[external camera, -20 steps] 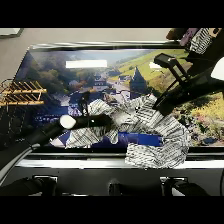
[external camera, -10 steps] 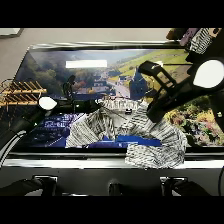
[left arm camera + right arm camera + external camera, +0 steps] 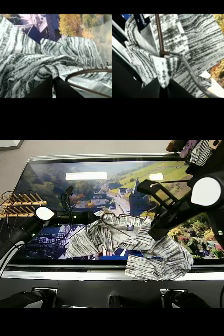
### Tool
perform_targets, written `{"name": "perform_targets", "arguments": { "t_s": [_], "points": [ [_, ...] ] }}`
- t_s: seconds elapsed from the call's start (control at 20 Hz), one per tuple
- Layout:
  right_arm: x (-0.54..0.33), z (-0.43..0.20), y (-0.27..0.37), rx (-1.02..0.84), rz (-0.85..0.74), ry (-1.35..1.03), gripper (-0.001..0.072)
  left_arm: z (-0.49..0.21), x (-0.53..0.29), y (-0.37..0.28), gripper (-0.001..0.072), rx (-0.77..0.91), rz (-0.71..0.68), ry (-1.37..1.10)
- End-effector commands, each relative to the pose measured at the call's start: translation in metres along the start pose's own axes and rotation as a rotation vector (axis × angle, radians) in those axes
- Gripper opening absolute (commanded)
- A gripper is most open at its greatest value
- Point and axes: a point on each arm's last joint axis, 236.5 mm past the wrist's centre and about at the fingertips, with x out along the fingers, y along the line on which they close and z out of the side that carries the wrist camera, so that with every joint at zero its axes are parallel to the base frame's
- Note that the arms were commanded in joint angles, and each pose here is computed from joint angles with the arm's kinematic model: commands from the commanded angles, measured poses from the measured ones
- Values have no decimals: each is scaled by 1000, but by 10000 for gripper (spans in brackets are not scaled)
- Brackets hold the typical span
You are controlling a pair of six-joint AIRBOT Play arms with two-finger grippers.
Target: Fold the clothes and pants, and hang the long-sleeved shirts on hangers.
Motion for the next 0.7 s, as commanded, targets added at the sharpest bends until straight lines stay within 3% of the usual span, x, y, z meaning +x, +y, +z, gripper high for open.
{"name": "perform_targets", "arguments": {
  "t_s": [0.0,0.65],
  "points": [
    [-1,-1,-1,21,-10,3,23,1,-1,1,19,5,3,0],
    [59,13,-20,45,-17,23,23,25,-18,-36,20,100,-54,-22]
  ]
}}
